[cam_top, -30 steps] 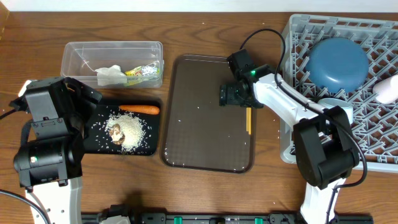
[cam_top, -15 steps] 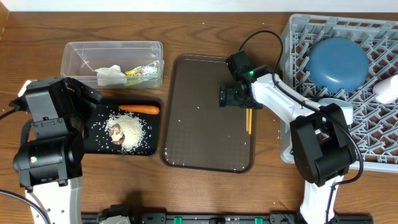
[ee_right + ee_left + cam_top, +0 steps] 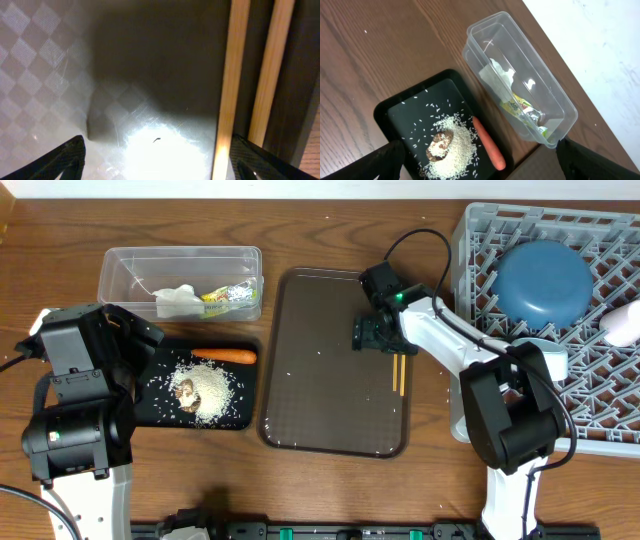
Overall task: Sort waste into correct bins and load items into the dishwasher rack
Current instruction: 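Grasp one wooden chopstick with the right gripper and lift it, then carry the chopstick right and drop it upright into the rack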
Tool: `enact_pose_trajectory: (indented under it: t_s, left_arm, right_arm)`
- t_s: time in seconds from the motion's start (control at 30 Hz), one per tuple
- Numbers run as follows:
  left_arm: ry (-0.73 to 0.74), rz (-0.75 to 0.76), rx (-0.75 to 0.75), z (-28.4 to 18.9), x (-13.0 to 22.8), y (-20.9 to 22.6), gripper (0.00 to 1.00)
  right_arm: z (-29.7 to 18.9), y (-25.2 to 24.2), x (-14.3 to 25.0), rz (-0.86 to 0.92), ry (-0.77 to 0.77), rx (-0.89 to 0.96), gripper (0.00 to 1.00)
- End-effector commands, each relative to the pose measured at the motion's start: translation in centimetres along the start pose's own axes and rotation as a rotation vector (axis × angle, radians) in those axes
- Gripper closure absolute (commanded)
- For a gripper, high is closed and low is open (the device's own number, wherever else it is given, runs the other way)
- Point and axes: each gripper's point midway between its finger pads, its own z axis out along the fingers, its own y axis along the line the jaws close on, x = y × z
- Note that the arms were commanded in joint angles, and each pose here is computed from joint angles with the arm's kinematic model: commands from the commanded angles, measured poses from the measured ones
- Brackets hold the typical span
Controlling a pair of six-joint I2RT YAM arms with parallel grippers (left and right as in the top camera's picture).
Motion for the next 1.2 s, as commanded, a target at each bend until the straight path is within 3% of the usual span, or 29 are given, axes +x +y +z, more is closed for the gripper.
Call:
enact_pose_trajectory:
  t_s: [0.0, 0.23, 0.3, 0.5, 0.9, 1.17]
  left_arm:
    - [-0.008, -0.004, -0.019, 0.1, -0.1, 0.4, 0.02]
    - [-0.008, -0.004, -0.019, 0.1, -0.1, 0.4, 0.02]
    - [-0.008, -0.004, -0.019, 0.1, -0.1, 0.4, 0.02]
    - [-0.008, -0.004, -0.019, 0.1, -0.1, 0.4, 0.02]
    - [-0.008, -0.004, -0.019, 0.1, -0.1, 0.4, 0.02]
    - [-0.008, -0.004, -0.019, 0.1, -0.1, 0.4, 0.02]
  right_arm:
    - [2.7, -0.2, 2.4, 0.015, 0.087, 0.027, 0.24]
    - [2.6, -0.4, 2.6, 0.016, 0.096, 0.034, 0.59]
    - [2.5, -0.4, 2.6, 0.016, 0.098, 0.035, 0.75]
    - [2.0, -0.4, 2.3, 0.014, 0.098, 0.043, 0.99]
    - [-2.3, 1.5, -1.0, -0.052, 0.053, 0.012, 0.99]
    - [-9.8, 0.2, -5.3, -0.119, -0.05, -0.049, 0.99]
